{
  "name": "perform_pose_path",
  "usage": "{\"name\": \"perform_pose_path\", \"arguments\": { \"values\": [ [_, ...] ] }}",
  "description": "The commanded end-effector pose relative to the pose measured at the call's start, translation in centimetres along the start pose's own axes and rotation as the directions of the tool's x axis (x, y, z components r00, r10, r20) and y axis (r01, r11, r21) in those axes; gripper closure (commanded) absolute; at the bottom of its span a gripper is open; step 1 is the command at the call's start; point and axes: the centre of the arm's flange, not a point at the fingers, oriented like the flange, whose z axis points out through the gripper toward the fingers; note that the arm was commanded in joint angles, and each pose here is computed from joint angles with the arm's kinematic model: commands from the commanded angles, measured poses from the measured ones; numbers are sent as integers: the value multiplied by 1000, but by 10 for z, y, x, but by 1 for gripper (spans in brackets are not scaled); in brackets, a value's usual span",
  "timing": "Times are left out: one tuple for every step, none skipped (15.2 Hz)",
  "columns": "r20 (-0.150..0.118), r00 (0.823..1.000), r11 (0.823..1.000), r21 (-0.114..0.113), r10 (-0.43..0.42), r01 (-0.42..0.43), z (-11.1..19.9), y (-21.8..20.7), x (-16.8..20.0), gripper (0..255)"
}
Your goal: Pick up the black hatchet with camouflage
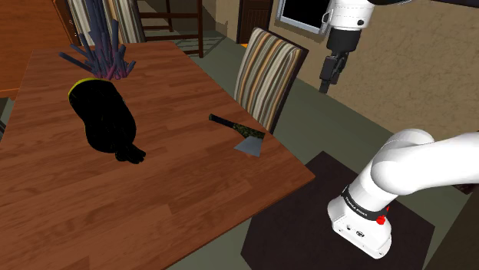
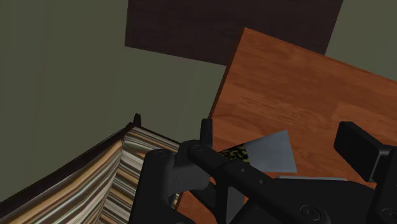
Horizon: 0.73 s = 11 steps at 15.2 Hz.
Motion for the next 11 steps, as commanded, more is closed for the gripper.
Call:
{"name": "perform_pose_path", "arguments": {
  "values": [
    [0, 1000, 1000, 0, 0, 0, 0, 0, 0, 0],
    [-2, 1000, 1000, 1, -1, 1, 8, 0, 10, 0],
    [-4, 1000, 1000, 2, -1, 1, 16, -1, 20, 0],
    [-6, 1000, 1000, 3, -2, 2, 24, -1, 30, 0],
    [-7, 1000, 1000, 4, -3, 3, 32, -2, 40, 0],
    [-9, 1000, 1000, 5, -3, 3, 40, -2, 51, 0],
    [-11, 1000, 1000, 6, -4, 4, 48, -3, 61, 0],
    [-13, 1000, 1000, 7, -5, 5, 56, -4, 71, 0],
    [-15, 1000, 1000, 8, -5, 5, 64, -4, 81, 0],
    [-17, 1000, 1000, 9, -6, 6, 72, -5, 91, 0],
    [-18, 1000, 1000, 9, -7, 7, 80, -5, 102, 0]
  ]
}}
